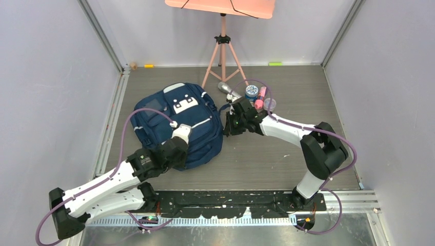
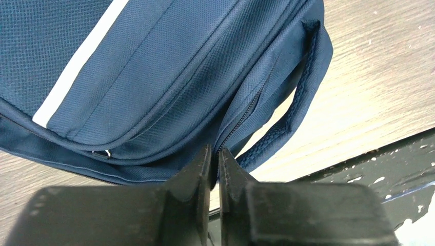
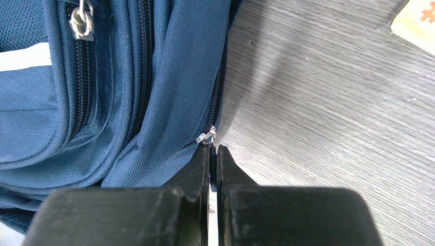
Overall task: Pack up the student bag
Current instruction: Zip the student bag at the center of the board.
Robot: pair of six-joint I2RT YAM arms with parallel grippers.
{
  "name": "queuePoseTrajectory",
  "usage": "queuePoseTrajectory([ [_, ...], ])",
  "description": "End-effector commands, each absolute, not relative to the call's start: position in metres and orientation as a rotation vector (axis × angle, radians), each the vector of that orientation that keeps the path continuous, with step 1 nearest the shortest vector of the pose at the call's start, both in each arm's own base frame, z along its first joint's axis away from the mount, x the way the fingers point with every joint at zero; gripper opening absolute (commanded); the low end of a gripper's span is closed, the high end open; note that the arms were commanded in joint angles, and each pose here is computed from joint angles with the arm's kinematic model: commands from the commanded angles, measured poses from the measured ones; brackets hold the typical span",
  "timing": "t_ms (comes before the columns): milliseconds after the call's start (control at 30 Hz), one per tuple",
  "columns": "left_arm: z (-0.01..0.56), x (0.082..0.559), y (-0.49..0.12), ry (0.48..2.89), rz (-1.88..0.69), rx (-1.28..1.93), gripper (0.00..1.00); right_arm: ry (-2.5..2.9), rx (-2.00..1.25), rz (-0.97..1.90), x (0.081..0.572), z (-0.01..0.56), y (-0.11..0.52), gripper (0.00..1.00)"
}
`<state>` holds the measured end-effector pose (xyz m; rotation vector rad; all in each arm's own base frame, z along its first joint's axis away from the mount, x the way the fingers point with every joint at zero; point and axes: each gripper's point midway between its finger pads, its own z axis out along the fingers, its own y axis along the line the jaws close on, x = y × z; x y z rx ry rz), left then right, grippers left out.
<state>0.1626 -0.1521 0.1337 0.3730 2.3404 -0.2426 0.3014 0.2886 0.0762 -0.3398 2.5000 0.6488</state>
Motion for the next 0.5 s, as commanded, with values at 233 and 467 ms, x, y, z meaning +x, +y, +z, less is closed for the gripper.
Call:
queuePoseTrajectory([
  [233,0.214,0.184,-0.245,2.062,-0.677,0.491,0.60,2.474,-0.309,0.732,0.303,0.088,0.290,0.01],
  [467,0.208,0.210,-0.304,2.028,-0.700,0.671,0.65,2.453,-0.301,0.759,0.300,0.094,0.291,0.01],
])
